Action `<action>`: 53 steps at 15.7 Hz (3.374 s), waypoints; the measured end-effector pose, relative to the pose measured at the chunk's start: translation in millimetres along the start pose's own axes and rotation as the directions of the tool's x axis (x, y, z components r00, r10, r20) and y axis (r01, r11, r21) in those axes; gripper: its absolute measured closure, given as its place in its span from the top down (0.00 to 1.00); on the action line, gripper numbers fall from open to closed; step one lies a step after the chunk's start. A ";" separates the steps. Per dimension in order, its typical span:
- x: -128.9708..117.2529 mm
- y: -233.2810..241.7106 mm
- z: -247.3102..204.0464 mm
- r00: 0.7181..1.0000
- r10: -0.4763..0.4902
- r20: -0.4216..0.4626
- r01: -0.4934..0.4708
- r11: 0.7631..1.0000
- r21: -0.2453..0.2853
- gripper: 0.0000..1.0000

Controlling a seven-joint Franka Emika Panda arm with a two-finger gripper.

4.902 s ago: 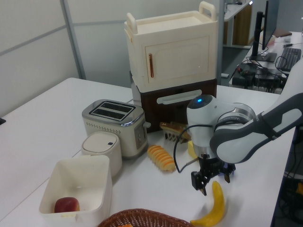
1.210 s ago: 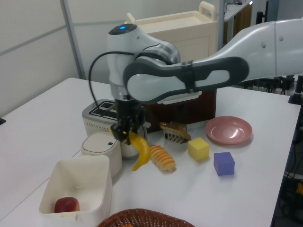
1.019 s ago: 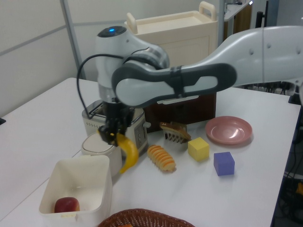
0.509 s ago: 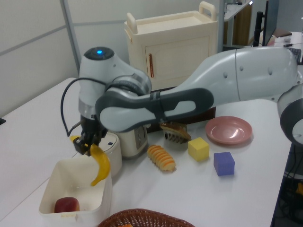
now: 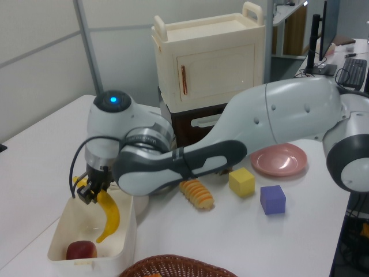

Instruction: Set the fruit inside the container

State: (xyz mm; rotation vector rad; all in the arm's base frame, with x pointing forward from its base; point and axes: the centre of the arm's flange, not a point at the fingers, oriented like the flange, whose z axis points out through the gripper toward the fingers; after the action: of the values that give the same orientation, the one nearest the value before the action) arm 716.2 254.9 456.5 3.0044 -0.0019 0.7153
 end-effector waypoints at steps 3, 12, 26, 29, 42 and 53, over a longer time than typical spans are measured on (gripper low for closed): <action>-2.3 -1.6 10.5 1.000 -0.004 -0.004 0.003 1.000 -0.013 0.35; -16.8 -2.4 42.1 0.999 -0.044 0.028 0.046 0.997 -0.064 0.36; 11.9 65.2 -127.8 0.994 0.085 0.064 -0.077 0.991 -0.110 1.00; -8.9 122.0 -200.9 0.976 0.151 0.154 -0.125 0.978 -0.166 1.00; -88.6 322.4 -254.7 0.884 0.277 0.378 -0.230 0.959 -0.164 1.00; -92.6 310.5 -245.1 0.883 0.241 0.402 -0.196 0.969 -0.151 1.00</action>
State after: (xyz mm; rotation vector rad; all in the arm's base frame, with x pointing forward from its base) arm 518.9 -43.4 649.3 3.0134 -0.3906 0.0587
